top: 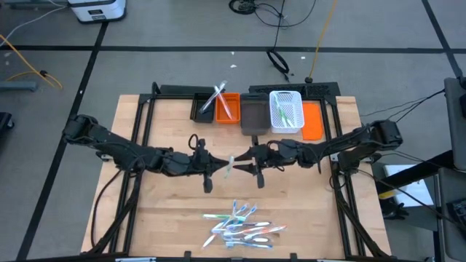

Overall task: Pick & Place Toothbrushes
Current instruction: Put the green toothbrush into the white bin

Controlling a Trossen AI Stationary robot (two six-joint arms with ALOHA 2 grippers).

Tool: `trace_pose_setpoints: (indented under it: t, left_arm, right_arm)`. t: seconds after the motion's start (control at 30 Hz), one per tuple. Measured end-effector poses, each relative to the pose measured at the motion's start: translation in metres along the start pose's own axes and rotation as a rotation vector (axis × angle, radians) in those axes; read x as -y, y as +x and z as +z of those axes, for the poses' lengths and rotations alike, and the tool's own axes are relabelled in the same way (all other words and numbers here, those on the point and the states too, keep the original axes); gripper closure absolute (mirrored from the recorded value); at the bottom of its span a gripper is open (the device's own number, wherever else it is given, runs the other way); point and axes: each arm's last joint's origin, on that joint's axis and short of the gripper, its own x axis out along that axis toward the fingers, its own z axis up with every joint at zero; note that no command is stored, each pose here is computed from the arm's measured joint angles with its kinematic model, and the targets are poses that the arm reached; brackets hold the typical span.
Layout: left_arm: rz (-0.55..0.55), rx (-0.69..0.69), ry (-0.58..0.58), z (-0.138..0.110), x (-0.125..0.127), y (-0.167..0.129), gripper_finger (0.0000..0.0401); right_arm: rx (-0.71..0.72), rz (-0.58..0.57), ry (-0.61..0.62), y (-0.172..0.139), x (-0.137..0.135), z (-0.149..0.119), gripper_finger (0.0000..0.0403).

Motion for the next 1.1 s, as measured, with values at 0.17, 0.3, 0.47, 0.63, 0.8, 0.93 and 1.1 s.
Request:
trace_pose_setpoints:
  t: [0.17,0.3,0.47,0.63,0.8,0.93,1.1]
  left_arm:
    - [0.0,-0.002,0.005,0.0,0.0,0.0,0.0401]
    - [0.002,-0.001,0.004,0.0,0.0,0.0,0.0401]
    - [0.002,0.008,0.006,-0.003,0.001,0.005,0.0401]
    - [0.01,0.002,0.021,-0.008,0.001,0.011,0.0401]
    - [0.015,0.009,0.016,-0.006,-0.001,0.011,0.0401]
    - [0.015,0.009,0.03,-0.006,-0.001,0.011,0.0401]
    - [0.018,0.001,0.033,-0.007,-0.002,0.012,0.04]
  right_arm:
    - [0.029,-0.015,-0.001,0.001,0.004,0.001,0.0284]
    - [0.054,-0.015,-0.002,0.001,0.004,0.004,0.0282]
    - [0.051,-0.015,-0.001,0.003,0.005,0.001,0.0289]
    - [0.039,-0.055,-0.003,0.003,0.006,-0.001,0.0307]
    - [0.035,-0.079,-0.047,0.003,0.004,-0.001,0.0374]
    - [0.036,-0.08,-0.058,0.003,0.004,-0.001,0.0388]
    - [0.034,-0.081,-0.059,0.003,0.003,-0.002,0.0389]
